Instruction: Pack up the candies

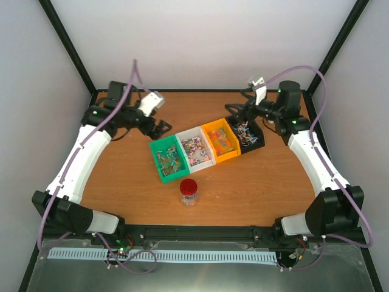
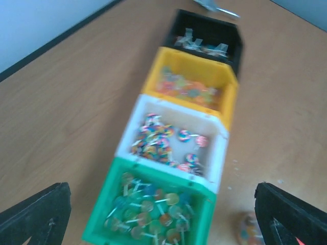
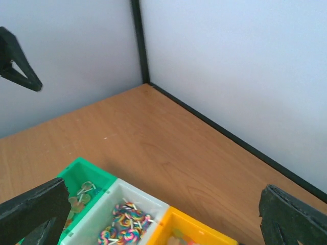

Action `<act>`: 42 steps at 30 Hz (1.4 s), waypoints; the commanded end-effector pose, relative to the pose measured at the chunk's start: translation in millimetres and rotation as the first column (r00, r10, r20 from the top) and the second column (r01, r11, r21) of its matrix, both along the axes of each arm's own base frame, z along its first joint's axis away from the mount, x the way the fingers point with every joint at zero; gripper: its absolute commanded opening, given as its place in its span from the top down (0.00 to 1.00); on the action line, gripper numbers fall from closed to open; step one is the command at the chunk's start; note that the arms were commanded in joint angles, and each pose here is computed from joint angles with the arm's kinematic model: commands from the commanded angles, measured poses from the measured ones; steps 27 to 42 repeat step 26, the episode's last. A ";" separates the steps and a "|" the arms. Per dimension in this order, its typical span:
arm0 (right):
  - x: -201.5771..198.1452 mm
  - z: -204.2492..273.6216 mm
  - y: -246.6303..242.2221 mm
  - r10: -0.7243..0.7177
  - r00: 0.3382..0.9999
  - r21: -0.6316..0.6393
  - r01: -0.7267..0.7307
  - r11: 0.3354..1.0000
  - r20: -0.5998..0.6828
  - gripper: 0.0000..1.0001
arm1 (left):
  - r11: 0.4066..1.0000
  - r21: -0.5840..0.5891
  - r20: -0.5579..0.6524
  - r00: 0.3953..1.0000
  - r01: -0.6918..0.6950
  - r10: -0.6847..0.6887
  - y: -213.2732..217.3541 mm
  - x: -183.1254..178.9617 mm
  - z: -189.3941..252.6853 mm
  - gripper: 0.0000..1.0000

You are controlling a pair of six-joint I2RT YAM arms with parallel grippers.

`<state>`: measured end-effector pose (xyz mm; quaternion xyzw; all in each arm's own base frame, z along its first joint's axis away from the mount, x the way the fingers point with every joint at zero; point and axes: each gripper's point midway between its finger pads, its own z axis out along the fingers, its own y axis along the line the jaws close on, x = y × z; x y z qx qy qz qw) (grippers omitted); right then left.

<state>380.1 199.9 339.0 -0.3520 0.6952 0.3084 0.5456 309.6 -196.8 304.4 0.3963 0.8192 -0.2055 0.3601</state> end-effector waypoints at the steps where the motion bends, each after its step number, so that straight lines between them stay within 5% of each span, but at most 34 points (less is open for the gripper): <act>1: 8.7 2.6 -38.0 -0.072 0.991 0.067 0.080 0.995 -0.112 0.00 | 0.966 -0.139 -0.088 0.974 -0.218 0.207 44.8 30.7 7.2 0.00; 7: 23.8 -23.9 -96.0 -0.182 0.962 0.109 0.207 0.972 -0.204 0.00 | 0.880 -0.221 -0.257 0.895 -0.421 0.364 110.2 45.9 -31.5 0.00; 14: 22.6 -80.3 -148.4 -0.293 0.913 0.068 0.325 0.943 -0.284 0.00 | 0.792 -0.182 -0.266 0.805 -0.582 0.530 166.6 42.3 -80.6 0.00; 22: 11.0 -129.3 -160.7 -0.341 0.887 -0.010 0.356 0.934 -0.310 0.00 | 0.762 -0.161 -0.319 0.763 -0.628 0.562 171.4 42.3 -116.5 0.00; 42: 8.5 -134.0 -161.7 -0.350 0.886 -0.029 0.358 0.933 -0.303 0.00 | 0.743 -0.147 -0.316 0.743 -0.653 0.591 176.9 45.9 -120.3 0.00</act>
